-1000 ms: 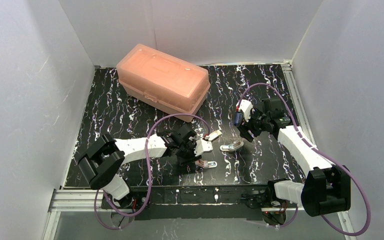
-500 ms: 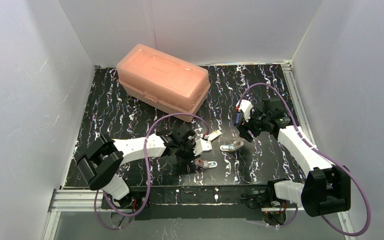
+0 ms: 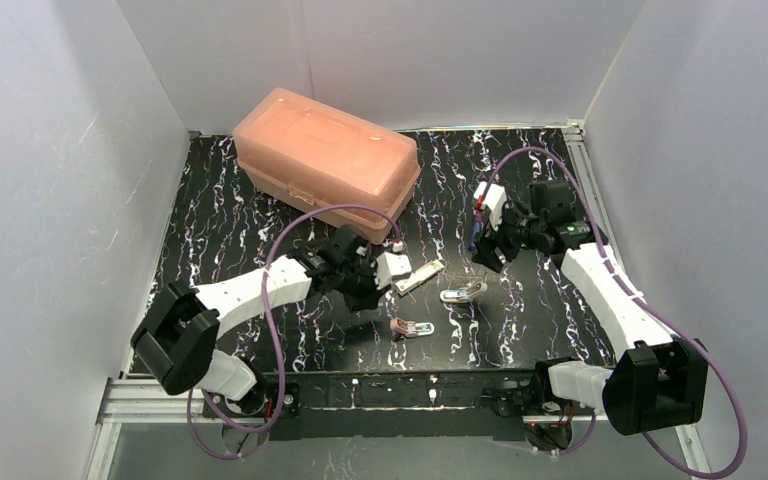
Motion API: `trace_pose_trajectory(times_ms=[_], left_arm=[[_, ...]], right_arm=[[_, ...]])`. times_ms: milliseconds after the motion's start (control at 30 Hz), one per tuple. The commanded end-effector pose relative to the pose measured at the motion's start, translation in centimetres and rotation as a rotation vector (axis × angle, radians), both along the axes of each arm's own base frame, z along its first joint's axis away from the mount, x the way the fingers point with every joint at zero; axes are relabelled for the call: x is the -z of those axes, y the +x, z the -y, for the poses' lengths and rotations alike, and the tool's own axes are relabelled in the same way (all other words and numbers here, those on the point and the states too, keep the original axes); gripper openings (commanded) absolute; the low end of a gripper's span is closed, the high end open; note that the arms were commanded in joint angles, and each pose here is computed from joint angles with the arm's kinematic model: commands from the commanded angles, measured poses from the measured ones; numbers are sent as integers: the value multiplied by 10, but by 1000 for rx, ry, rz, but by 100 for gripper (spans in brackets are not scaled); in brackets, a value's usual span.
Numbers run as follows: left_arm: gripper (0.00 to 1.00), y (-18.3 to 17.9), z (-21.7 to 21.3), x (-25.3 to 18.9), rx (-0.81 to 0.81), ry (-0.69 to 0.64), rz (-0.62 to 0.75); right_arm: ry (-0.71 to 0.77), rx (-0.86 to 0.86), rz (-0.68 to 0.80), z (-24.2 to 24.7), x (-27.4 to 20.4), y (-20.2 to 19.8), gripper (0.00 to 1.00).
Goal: Load the staples into the stapler
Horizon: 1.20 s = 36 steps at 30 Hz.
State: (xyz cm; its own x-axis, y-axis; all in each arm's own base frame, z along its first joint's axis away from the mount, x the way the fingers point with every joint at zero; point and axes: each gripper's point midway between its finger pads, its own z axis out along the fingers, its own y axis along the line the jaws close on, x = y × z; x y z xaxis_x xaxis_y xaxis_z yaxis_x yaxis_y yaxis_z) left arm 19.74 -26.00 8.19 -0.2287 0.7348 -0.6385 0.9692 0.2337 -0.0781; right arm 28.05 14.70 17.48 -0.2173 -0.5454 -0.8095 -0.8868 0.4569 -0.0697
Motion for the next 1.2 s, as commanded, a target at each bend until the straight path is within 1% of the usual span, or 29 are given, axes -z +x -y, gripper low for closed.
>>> trace_pose_trajectory(times_ms=[0,133,233,333,467,833,967,1067,1167], left_arm=[[11,0,12,-69,54,-143,36],[11,-2,21,-97,76,-194,14],[11,0,32,-116,83,-231,-2],[11,5,46,-141,81,-290,-17],[11,10,57,-158,57,-330,-49],[11,15,64,-162,26,-349,-72],[11,15,67,-163,24,-358,-82],[11,15,68,-163,22,-364,-91],[11,15,69,-163,22,-368,-95]], right_arm=[[155,-82,60,-30,-64,-1,76],[203,-188,90,-60,-87,-12,76],[245,-281,85,-80,-98,-24,76],[284,-350,66,-97,-104,-34,76],[306,-407,43,-109,-104,-43,76],[315,-508,-18,-131,-94,-66,74],[318,-523,-34,-134,-90,-69,69],[325,-532,-49,-135,-85,-71,63],[338,-532,-64,-137,-82,-71,60]])
